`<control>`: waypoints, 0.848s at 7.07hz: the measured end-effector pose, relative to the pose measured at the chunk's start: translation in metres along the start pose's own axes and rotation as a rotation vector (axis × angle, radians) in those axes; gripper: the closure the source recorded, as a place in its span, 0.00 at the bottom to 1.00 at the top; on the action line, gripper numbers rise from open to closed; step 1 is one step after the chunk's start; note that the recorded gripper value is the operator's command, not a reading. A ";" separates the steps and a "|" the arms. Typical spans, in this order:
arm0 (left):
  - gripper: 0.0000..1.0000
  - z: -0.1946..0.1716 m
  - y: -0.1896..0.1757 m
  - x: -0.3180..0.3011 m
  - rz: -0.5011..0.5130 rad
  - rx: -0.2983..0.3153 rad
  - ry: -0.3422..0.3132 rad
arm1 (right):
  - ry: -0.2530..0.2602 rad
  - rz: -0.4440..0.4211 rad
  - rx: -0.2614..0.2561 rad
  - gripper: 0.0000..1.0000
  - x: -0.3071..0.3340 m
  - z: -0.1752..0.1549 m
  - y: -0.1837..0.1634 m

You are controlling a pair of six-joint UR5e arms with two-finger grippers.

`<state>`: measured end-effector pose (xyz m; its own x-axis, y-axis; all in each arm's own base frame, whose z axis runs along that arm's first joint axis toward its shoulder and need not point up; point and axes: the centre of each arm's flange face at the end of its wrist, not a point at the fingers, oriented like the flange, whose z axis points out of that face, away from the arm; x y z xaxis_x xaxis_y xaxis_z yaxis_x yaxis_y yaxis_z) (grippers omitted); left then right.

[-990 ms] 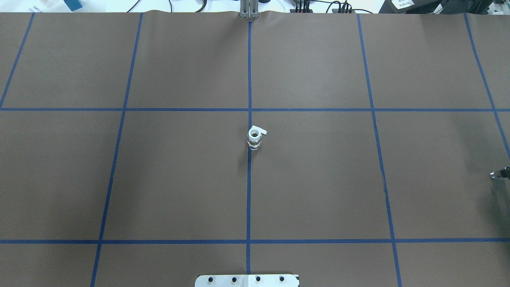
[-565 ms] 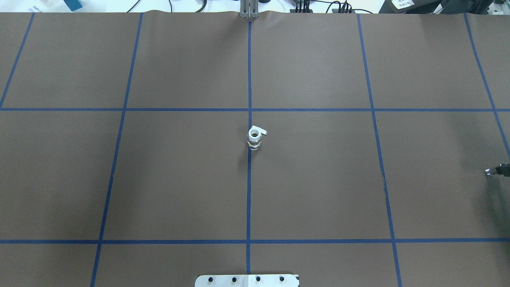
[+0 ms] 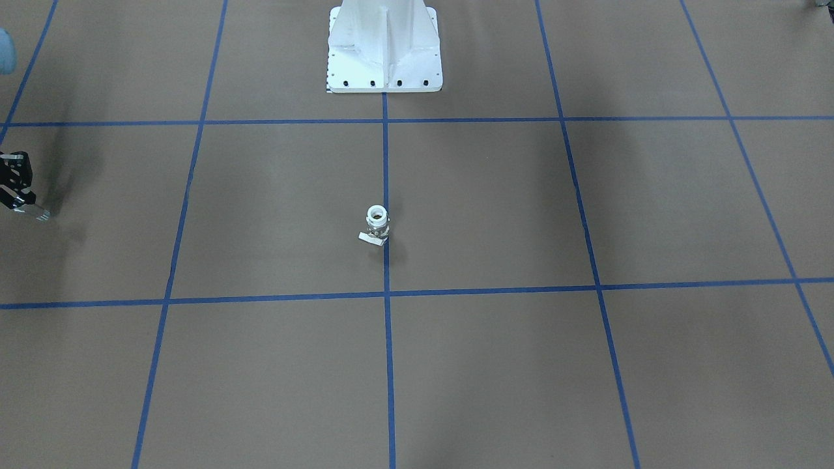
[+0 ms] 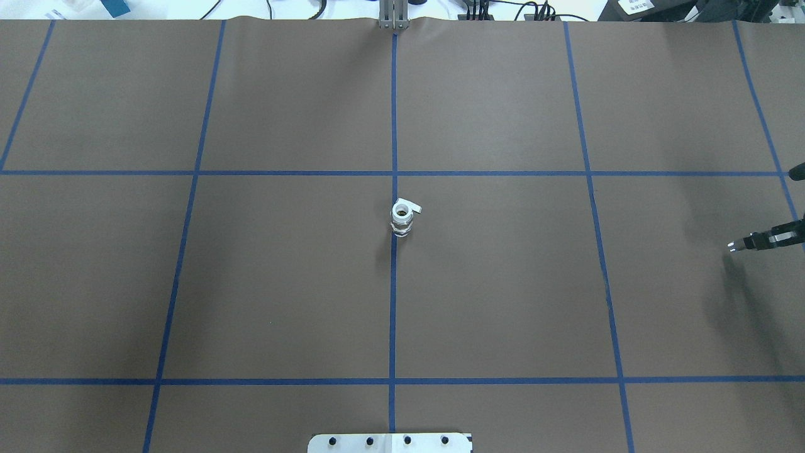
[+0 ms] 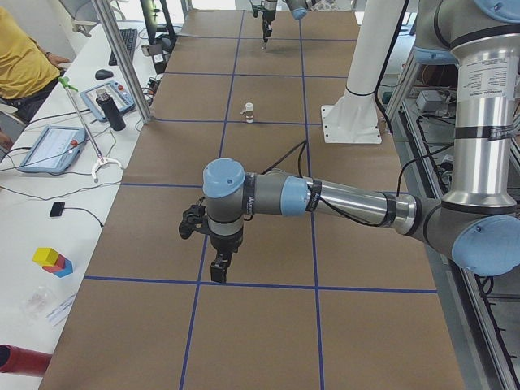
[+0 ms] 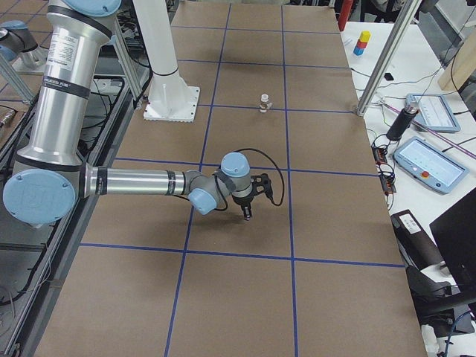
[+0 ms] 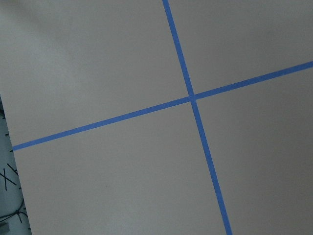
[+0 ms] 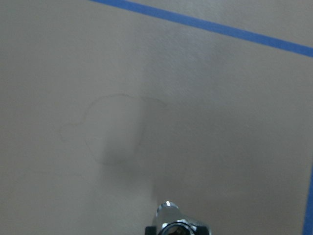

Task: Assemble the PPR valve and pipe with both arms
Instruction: 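Carry the chrome valve with the right gripper above the white fitting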

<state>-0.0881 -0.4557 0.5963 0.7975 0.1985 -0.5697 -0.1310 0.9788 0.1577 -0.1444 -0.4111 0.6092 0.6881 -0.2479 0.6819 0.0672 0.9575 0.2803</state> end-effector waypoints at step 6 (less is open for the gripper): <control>0.00 0.024 0.078 0.000 -0.149 0.101 0.174 | -0.022 0.172 -0.033 1.00 -0.201 -0.096 -0.149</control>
<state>-0.0842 -0.3809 0.6283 0.6888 0.0673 -0.7219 0.0466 0.9895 0.1367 -0.2235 -0.4898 0.3659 0.6753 -0.0827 0.7329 -0.0265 0.9903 0.1362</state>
